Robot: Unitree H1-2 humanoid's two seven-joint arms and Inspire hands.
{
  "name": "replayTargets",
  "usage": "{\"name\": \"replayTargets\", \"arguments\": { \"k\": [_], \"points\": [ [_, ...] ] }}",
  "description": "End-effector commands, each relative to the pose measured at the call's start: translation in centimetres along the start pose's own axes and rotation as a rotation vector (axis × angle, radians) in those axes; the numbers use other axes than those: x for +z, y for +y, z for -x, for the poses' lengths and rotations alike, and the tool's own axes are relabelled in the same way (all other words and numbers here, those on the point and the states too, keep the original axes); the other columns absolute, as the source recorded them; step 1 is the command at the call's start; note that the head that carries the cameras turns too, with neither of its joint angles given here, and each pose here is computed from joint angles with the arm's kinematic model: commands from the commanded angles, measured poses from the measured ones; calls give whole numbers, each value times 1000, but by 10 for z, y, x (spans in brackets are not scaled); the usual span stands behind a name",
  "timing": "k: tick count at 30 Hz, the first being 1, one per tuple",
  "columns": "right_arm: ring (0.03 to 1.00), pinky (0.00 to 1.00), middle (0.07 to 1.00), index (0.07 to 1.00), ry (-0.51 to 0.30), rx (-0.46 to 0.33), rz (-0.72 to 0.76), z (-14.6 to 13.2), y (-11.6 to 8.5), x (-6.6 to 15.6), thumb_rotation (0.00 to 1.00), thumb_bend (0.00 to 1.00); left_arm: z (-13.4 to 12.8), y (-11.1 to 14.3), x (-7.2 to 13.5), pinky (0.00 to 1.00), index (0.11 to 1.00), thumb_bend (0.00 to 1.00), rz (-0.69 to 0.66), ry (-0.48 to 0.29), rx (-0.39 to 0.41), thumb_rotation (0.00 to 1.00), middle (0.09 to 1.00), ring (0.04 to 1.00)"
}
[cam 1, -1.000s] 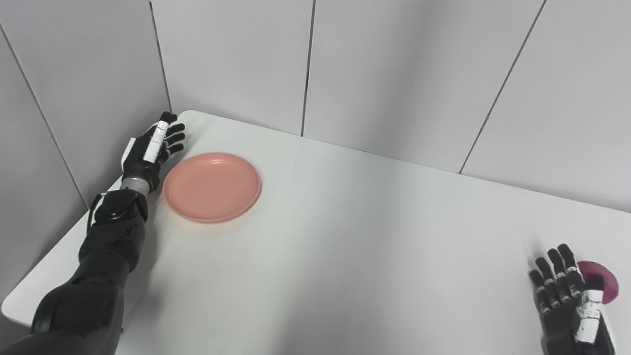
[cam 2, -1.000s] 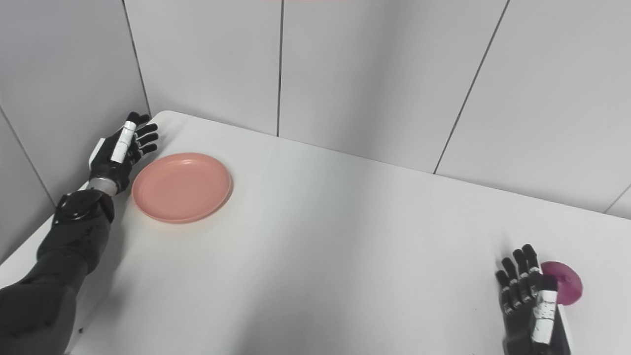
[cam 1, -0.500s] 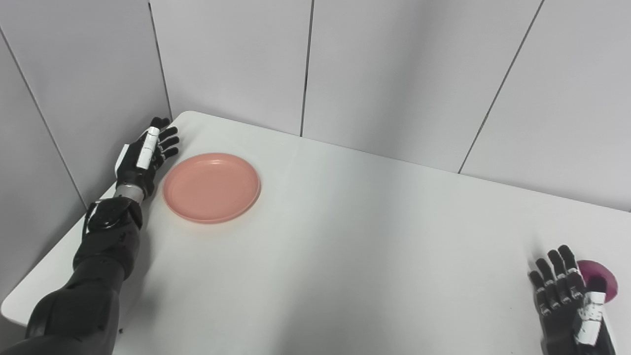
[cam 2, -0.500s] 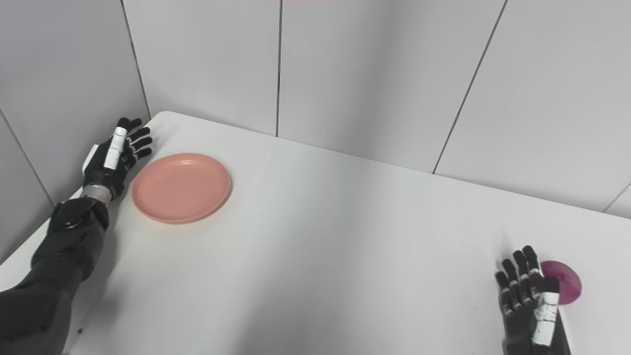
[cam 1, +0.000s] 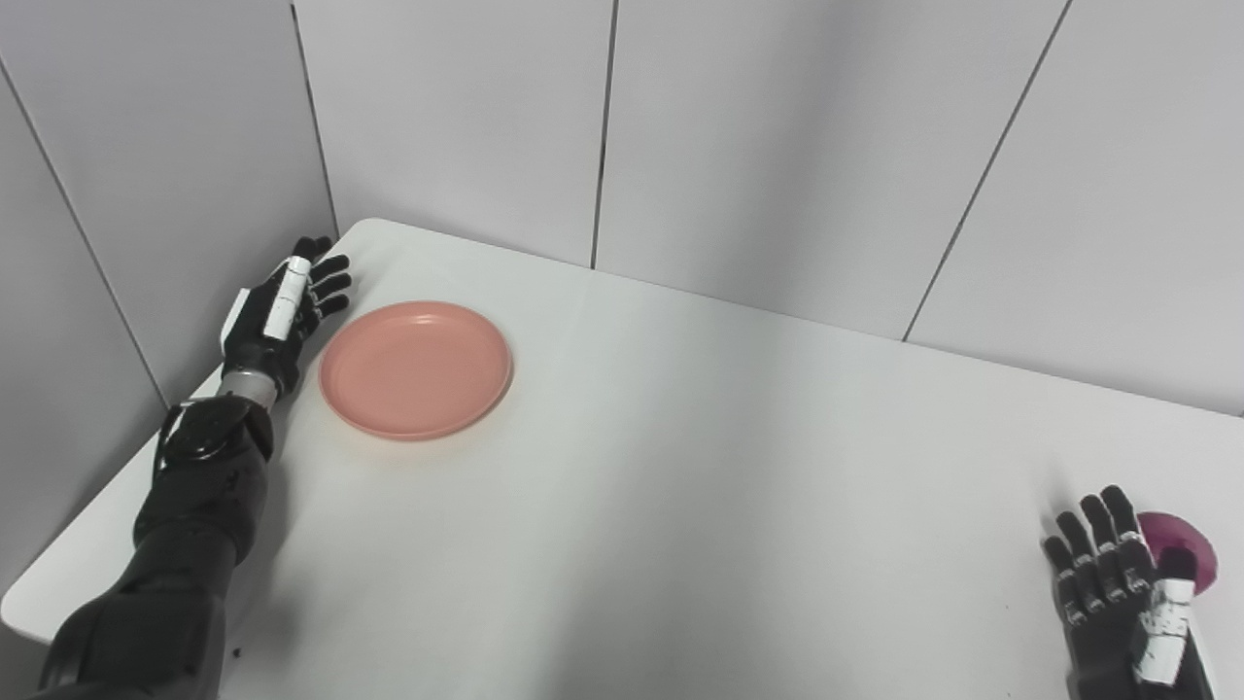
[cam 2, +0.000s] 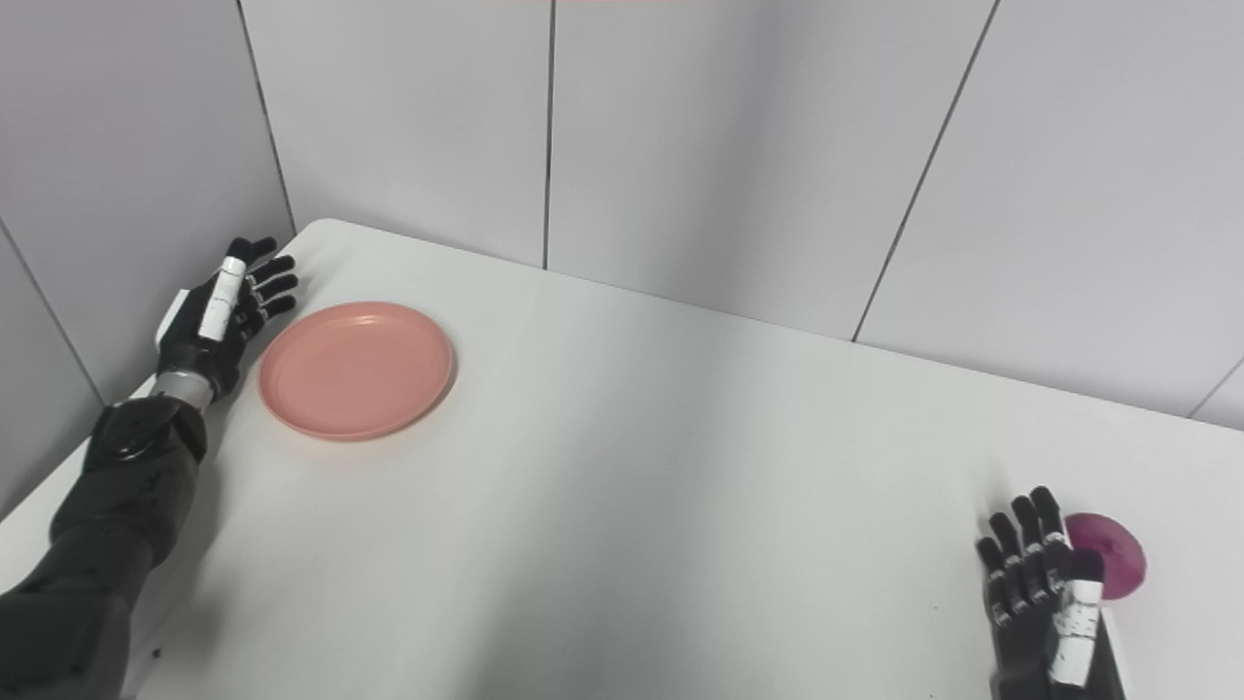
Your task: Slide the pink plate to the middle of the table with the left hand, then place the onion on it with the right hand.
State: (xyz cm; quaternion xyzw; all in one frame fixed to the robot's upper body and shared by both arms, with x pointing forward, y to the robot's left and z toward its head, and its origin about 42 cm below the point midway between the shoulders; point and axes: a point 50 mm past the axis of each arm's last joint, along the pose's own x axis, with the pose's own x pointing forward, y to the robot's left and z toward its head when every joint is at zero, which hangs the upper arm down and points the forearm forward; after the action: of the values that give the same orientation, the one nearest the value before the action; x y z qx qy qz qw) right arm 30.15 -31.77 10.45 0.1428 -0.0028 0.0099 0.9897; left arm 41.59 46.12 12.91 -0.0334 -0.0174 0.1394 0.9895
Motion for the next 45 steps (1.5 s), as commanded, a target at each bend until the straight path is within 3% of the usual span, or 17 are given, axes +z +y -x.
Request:
{"name": "replayTargets", "arguments": {
  "k": [1,14,21,30,37,45],
  "points": [
    [998,1000,1000,1000,162,-51,-54,29,-3,-41,884,866,-6,-8,11,797,829,921,16,-22,-13,796,803,815],
    [999,1000,1000,1000,162,-46,-47,30,0,-39,889,872,0,-36,18,756,819,972,63,-14,-58,771,802,800],
    [1000,1000,1000,1000,158,-49,-54,30,3,-37,894,844,1,-50,17,765,814,949,82,-5,-75,773,803,800],
    [1000,1000,1000,1000,157,-54,-63,30,6,-37,913,806,12,-89,12,787,855,927,102,29,-188,807,836,843],
    [1000,1000,1000,1000,153,-40,-58,30,10,-36,928,797,27,-116,8,865,881,904,107,67,-289,835,872,868],
    [1000,1000,1000,1000,149,-40,-66,31,12,-36,913,807,41,-142,2,835,851,898,110,95,-323,836,857,847]
  ]
}}
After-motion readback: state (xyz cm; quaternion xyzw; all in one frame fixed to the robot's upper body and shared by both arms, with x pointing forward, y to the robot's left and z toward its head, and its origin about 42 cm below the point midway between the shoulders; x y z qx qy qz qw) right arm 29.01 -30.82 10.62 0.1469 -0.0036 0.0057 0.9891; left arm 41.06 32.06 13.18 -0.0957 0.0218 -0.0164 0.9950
